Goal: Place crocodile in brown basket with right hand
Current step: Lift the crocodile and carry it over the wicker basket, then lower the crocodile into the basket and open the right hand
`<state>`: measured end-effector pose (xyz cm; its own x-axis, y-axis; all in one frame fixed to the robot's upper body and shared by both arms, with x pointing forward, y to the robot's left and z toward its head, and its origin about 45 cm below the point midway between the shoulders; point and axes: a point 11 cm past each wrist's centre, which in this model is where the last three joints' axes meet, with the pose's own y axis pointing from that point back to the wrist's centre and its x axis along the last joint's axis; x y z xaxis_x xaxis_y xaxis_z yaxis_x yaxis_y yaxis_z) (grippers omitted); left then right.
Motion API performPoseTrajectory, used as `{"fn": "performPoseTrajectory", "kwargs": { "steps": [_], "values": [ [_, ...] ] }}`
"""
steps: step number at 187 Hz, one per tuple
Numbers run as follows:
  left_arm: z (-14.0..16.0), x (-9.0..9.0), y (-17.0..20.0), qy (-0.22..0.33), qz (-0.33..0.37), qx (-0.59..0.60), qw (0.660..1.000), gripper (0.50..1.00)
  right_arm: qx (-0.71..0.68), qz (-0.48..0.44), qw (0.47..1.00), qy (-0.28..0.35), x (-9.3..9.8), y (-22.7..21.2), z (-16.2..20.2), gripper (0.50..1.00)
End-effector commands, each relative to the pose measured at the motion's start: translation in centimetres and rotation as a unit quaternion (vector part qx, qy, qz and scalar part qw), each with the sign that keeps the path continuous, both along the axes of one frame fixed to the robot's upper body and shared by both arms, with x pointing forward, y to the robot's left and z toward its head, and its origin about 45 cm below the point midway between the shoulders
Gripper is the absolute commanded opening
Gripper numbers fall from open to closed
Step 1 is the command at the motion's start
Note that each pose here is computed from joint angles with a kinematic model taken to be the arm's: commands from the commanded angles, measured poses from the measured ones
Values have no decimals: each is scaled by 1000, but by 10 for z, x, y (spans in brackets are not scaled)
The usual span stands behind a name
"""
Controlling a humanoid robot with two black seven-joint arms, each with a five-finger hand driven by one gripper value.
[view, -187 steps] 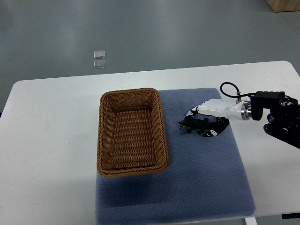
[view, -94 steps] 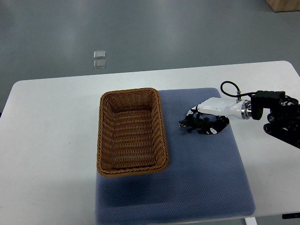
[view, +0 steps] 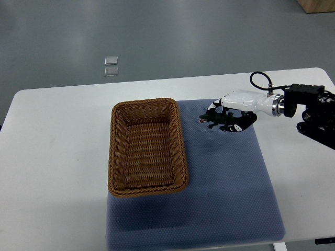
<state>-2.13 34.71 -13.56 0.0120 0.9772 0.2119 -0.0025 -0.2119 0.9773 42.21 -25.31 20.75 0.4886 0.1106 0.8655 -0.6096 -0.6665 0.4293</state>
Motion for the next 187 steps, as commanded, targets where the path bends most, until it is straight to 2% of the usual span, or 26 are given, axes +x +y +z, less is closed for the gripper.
{"fn": "performPoseTrajectory", "kwargs": {
  "steps": [1,55,108,142,187],
  "values": [
    [0,0,0,0,0,0,1000,1000,8,7,1000,-20,9,4,22,562],
    [0,0,0,0,1,0,1000,1000,32,58,997,-46,13,47,60,564],
    [0,0,-1,0,1,-1,1000,1000,66,154,985,-45,0,143,78,566],
    [0,0,0,0,0,0,1000,1000,82,201,976,-34,-17,191,75,566],
    [0,0,0,0,0,0,1000,1000,66,206,976,-9,-27,192,50,572]
  ]
}}
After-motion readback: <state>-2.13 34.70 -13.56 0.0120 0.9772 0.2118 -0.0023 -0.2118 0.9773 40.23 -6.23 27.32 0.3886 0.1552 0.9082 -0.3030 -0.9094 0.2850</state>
